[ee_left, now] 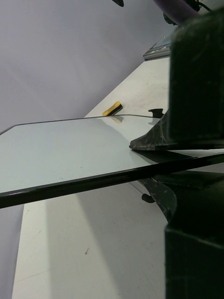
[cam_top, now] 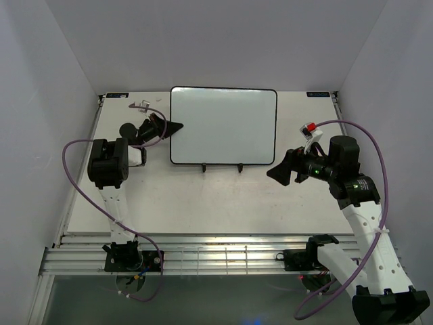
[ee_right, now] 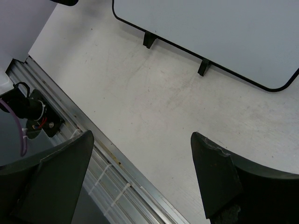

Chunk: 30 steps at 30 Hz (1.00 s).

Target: Erase the whiteboard

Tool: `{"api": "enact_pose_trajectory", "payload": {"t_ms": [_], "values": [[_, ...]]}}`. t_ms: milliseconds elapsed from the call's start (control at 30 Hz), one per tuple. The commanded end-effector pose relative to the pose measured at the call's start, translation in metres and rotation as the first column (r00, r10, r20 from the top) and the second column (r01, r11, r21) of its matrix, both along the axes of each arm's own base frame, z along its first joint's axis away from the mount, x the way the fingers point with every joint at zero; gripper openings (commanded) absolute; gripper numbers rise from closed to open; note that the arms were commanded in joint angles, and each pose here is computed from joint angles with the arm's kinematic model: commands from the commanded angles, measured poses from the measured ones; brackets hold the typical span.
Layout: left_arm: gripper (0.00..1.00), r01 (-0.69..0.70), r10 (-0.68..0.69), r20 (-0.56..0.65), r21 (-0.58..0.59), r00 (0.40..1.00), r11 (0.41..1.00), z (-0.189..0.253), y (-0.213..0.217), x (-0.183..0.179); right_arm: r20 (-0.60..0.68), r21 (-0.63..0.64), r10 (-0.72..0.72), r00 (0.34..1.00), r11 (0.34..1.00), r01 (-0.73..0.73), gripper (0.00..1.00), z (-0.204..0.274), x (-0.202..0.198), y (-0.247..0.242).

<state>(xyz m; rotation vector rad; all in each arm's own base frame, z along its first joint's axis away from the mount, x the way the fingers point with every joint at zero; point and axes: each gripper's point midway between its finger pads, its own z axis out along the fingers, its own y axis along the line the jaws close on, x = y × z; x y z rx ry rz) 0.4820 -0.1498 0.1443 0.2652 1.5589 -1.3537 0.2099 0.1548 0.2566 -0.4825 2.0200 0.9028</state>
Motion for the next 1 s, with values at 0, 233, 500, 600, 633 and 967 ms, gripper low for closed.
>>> {"api": "enact_pose_trajectory", "payload": {"t_ms": [0,233,500,600,633,967], "values": [[0.00,-0.116,0.021,0.489,0.164,0.872,0.980,0.013,0.020,-0.005,0.073,0.020,0.024,0.997,0.999,-0.026,0.90,0.018,0.002,0.004],[0.00,-0.113,0.019,0.459,0.177,0.888,0.978,0.006,0.024,-0.022,0.079,0.033,0.037,0.996,0.999,-0.039,0.90,0.018,-0.001,0.006],[0.24,-0.104,0.008,0.454,0.187,0.891,0.977,0.007,0.024,-0.034,0.093,0.035,0.032,0.995,0.999,-0.035,0.90,0.020,-0.007,0.005],[0.36,-0.103,0.007,0.457,0.185,0.889,0.977,0.012,0.024,-0.035,0.094,0.032,0.033,0.995,0.999,-0.036,0.90,0.018,-0.008,0.004],[0.39,-0.101,0.005,0.458,0.185,0.889,0.977,0.012,0.023,-0.036,0.092,0.031,0.032,0.995,0.999,-0.035,0.90,0.017,-0.007,0.004],[0.50,-0.117,0.028,0.459,0.167,0.888,0.979,0.025,0.024,-0.038,0.090,0.027,0.024,0.996,0.999,-0.027,0.90,0.015,-0.007,0.003]]}}
